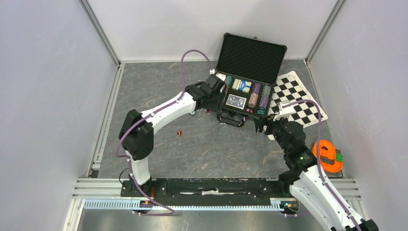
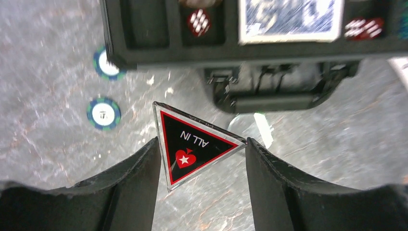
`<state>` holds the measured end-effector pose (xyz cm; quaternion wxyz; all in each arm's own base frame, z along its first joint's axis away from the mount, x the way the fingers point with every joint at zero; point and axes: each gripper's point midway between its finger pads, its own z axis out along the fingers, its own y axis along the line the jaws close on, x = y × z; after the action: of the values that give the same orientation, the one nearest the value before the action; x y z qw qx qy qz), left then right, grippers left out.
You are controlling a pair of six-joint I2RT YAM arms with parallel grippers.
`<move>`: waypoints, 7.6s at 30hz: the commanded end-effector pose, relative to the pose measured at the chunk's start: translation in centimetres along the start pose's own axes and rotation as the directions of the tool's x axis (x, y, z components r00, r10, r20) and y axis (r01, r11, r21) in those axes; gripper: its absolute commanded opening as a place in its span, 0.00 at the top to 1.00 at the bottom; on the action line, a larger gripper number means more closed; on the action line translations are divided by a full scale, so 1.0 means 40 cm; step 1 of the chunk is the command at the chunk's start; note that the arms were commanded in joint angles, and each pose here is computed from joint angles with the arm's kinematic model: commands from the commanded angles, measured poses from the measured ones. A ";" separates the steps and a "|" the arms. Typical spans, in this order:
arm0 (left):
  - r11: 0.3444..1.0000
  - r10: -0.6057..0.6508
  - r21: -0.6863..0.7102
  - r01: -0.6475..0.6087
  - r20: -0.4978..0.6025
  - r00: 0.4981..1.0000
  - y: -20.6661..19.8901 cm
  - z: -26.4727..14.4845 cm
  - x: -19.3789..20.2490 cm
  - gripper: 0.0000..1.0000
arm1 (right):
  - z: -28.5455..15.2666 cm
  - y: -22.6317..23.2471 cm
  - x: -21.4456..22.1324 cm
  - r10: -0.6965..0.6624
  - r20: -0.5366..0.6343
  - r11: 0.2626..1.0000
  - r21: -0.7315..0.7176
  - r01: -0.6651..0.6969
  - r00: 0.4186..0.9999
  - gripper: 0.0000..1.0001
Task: Pack up texas hold em set
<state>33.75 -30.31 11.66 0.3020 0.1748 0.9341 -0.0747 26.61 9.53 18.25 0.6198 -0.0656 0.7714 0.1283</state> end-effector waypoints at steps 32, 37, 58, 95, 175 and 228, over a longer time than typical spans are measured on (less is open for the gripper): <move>0.998 -0.062 0.045 0.049 0.367 0.928 0.033 -0.122 -0.343 0.00 | 0.044 0.125 0.156 0.031 -0.281 0.985 -0.152 -0.076 0.959 0.20; 0.971 -0.181 -0.065 0.229 0.424 0.887 0.185 -0.185 -0.212 0.00 | 0.071 0.214 0.213 -0.032 -0.404 0.989 -0.146 -0.030 0.914 0.09; 0.908 -0.385 0.090 0.409 0.566 0.729 0.330 -0.343 0.197 0.00 | 0.224 0.350 0.334 0.102 -0.580 0.963 0.263 0.067 0.808 0.04; 0.937 -0.320 0.069 0.342 0.559 0.765 0.330 -0.255 0.270 0.00 | 0.290 0.311 0.394 0.188 -0.610 0.940 0.338 0.038 0.770 0.43; 0.952 -0.259 -0.026 0.304 0.459 0.850 0.327 -0.153 0.284 0.00 | 0.113 0.139 0.067 -0.051 -0.106 0.958 -0.285 0.019 0.993 0.12; 0.989 0.136 0.043 -0.143 0.127 0.983 0.282 0.200 -0.018 0.15 | 0.056 0.144 0.132 -0.031 -0.110 0.946 -0.323 -0.006 0.993 0.11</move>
<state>41.08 -19.84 4.31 0.3296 0.1226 0.9338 -0.0662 25.28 15.20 11.08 0.5347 -0.1729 0.7942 0.2311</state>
